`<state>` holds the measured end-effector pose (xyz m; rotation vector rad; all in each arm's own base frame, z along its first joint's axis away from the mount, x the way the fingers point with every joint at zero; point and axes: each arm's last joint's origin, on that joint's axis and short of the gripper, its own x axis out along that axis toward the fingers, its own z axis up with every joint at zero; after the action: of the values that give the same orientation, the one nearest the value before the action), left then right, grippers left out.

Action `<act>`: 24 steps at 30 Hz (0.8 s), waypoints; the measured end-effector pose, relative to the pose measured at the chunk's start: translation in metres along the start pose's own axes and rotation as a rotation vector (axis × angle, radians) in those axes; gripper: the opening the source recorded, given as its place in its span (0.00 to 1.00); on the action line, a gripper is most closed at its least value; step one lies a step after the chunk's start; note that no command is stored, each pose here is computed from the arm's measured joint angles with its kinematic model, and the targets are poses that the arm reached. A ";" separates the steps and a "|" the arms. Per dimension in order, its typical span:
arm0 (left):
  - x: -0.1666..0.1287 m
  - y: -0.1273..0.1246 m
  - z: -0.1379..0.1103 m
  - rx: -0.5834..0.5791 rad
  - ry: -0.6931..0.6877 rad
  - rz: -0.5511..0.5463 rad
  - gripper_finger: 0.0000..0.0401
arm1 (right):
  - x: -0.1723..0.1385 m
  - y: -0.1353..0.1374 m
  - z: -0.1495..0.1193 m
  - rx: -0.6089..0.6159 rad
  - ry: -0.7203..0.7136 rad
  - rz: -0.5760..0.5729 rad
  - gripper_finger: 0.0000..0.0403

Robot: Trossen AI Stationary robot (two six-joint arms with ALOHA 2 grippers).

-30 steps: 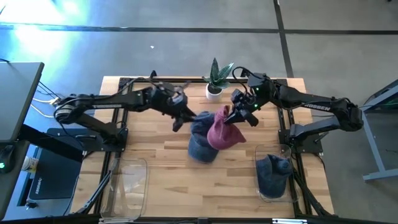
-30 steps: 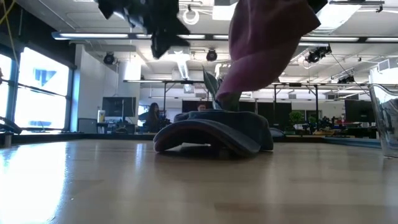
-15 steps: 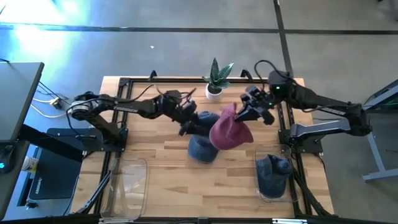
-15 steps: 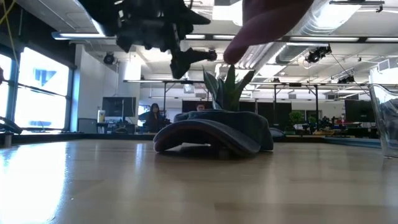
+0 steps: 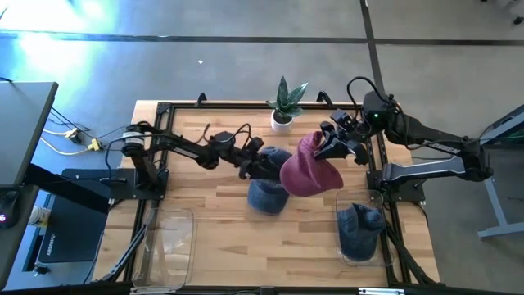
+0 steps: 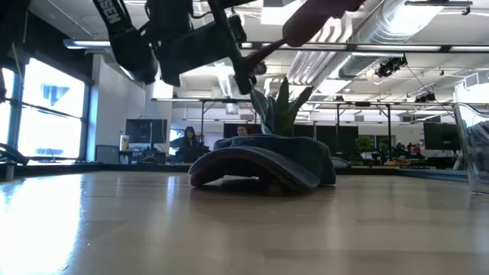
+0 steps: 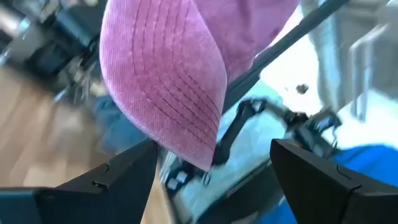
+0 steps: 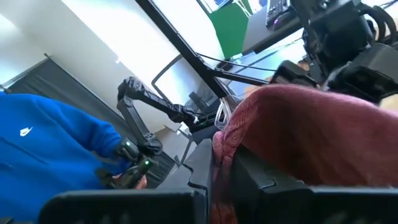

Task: Pick & Place hat
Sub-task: Put the red cap into the left transparent bin

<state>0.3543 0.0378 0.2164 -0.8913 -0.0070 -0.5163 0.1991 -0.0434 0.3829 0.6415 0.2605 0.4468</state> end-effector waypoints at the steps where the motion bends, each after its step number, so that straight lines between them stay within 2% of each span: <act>1: 0.001 0.000 -0.001 -0.011 -0.016 -0.003 0.76 | 0.000 0.000 0.000 -0.005 0.000 0.008 0.07; 6: 0.017 -0.005 0.003 -0.005 -0.048 -0.021 0.76 | 0.000 0.003 0.003 -0.033 -0.019 0.025 0.08; 13: 0.019 0.010 -0.005 -0.061 0.064 0.103 0.76 | -0.003 0.007 0.004 -0.026 -0.027 0.056 0.07; 18: 0.019 0.007 -0.003 -0.034 0.054 0.077 0.76 | -0.009 0.015 0.005 -0.040 -0.050 0.073 0.07; 24: 0.024 -0.008 0.012 0.058 -0.083 -0.013 0.76 | -0.013 0.020 0.005 -0.053 -0.075 0.066 0.09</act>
<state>0.3746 0.0323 0.2349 -0.8553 -0.1028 -0.4889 0.1829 -0.0378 0.4008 0.6148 0.1563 0.4904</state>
